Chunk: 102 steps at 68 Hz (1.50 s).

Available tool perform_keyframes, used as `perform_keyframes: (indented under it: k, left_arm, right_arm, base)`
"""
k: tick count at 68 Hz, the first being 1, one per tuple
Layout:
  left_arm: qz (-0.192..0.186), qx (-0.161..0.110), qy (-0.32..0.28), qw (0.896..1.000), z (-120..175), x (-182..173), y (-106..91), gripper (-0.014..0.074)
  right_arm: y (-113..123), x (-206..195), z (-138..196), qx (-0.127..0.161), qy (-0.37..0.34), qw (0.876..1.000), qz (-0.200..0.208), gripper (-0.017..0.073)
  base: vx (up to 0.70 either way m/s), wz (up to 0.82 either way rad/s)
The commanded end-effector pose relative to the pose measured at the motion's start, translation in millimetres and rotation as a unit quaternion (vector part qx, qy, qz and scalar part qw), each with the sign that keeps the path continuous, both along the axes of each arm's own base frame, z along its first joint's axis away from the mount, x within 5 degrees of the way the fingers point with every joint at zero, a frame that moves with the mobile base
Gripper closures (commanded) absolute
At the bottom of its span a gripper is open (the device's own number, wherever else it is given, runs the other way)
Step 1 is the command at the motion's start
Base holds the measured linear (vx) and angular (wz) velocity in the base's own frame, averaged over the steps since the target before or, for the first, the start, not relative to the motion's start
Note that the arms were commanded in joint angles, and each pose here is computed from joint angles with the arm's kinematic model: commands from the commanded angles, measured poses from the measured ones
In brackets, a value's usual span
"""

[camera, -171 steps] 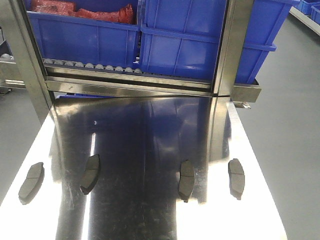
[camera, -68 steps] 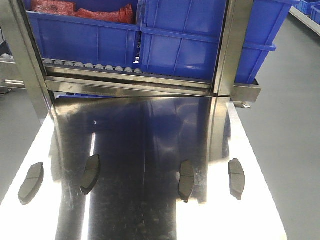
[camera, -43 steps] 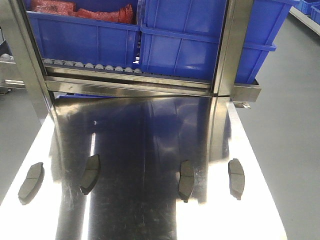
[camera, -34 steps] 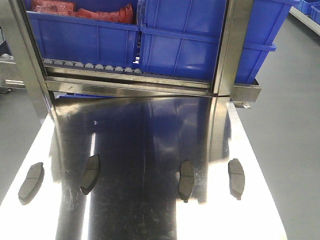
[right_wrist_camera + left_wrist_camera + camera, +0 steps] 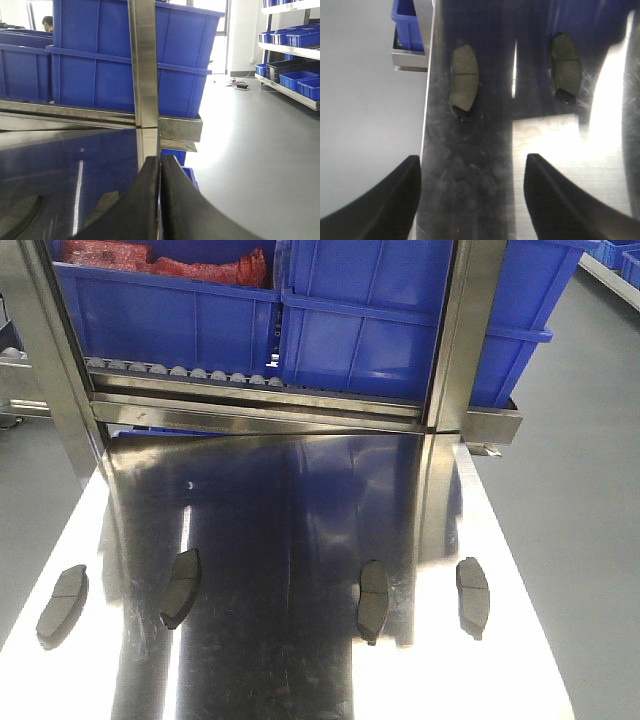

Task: Move and align brake pads A on conveyor
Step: 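Lower the left gripper onto the brake pad nearest the left arm, then close the left gripper on the brake pad and lift it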

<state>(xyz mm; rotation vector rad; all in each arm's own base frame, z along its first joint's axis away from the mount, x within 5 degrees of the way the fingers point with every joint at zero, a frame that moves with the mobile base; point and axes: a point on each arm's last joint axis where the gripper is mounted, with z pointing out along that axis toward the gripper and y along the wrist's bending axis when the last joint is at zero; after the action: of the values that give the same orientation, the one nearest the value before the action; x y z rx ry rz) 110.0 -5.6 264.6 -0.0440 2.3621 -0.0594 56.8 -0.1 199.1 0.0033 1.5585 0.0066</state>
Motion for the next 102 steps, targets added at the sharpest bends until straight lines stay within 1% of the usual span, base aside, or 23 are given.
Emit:
perform_keyframes:
  k: [1, 6, 13, 17, 21, 26, 33, 41, 52, 61, 73, 80, 89, 96, 102]
  left_arm:
    - [-0.013, 0.001, -0.035, 0.999, 12.0, 11.9, -2.3, 0.015]
    - [-0.025, 0.014, -0.014, 0.999, 15.3, 22.1, -3.1, 0.015]
    - [-0.026, 0.013, 0.019, 0.999, 17.4, 44.2, -5.0, 0.015]
    - [-0.025, 0.007, 0.033, 0.999, 18.3, 58.2, -6.8, 0.015]
    - [-0.024, 0.0, 0.055, 0.998, 14.1, 74.1, -8.8, 0.015]
    - [-0.024, -0.002, 0.08, 0.997, 9.0, 92.8, -10.5, 0.015]
    - [-0.025, 0.0, 0.116, 0.993, 0.4, 120.1, -12.4, 0.015]
    - [-0.025, 0.002, 0.142, 0.99, -8.4, 147.4, -14.2, 0.015]
    - [-0.027, 0.013, 0.171, 0.985, -20.5, 178.6, -15.3, 0.015]
    - [-0.031, 0.031, 0.201, 0.979, -31.9, 199.5, -14.4, 0.015]
    - [-0.021, 0.043, 0.228, 0.973, -41.0, 219.3, -12.5, 0.015]
    - [-0.021, 0.043, 0.237, 0.97, -44.6, 227.3, -13.0, 0.015]
    - [-0.022, 0.045, 0.26, 0.964, -55.1, 231.9, -13.2, 0.015]
    - [-0.01, 0.04, 0.282, 0.959, -65.0, 234.2, -12.8, 0.015]
    - [-0.008, 0.037, 0.294, 0.955, -72.6, 235.4, -12.5, 0.015]
  right_arm:
    - [0.3, -0.7, 3.0, -0.002, -0.036, 0.999, 0.0, 0.0571]
    - [0.3, -0.7, 3.0, -0.002, -0.036, 0.999, 0.0, 0.0571]
    - [0.3, -0.7, 3.0, -0.002, -0.036, 0.999, 0.0, 0.0571]
    - [0.3, -0.7, 3.0, -0.002, -0.036, 0.999, 0.0, 0.0571]
    - [0.3, -0.7, 3.0, -0.002, -0.036, 0.999, 0.0, 0.0571]
    - [0.3, -0.7, 3.0, -0.002, -0.036, 0.999, 0.0, 0.0571]
    - [0.3, -0.7, 3.0, -0.002, -0.036, 0.999, 0.0, 0.0571]
    - [0.3, -0.7, 3.0, -0.002, -0.036, 0.999, 0.0, 0.0571]
    - [0.3, -0.7, 3.0, -0.002, -0.036, 0.999, 0.0, 0.0571]
    - [0.3, -0.7, 3.0, -0.002, -0.036, 0.999, 0.0, 0.0571]
    - [0.3, -0.7, 3.0, -0.002, -0.036, 0.999, 0.0, 0.0571]
    - [0.3, -0.7, 3.0, -0.002, -0.036, 0.999, 0.0, 0.0571]
    - [0.3, -0.7, 3.0, -0.002, -0.036, 0.999, 0.0, 0.0571]
    - [0.3, -0.7, 3.0, -0.002, -0.036, 0.999, 0.0, 0.0571]
    - [0.3, -0.7, 3.0, -0.002, -0.036, 0.999, 0.0, 0.0571]
  base:
    - [0.0, 0.0]
    - [0.0, 0.0]
    - [0.0, 0.0]
    - [0.0, 0.0]
    - [0.0, 0.0]
    - [0.0, 0.0]
    - [0.0, 0.0]
    - [0.0, 0.0]
    - [0.0, 0.0]
    - [0.0, 0.0]
    - [0.0, 0.0]
    - [0.0, 0.0]
    - [0.0, 0.0]
    - [0.0, 0.0]
    - [0.0, 0.0]
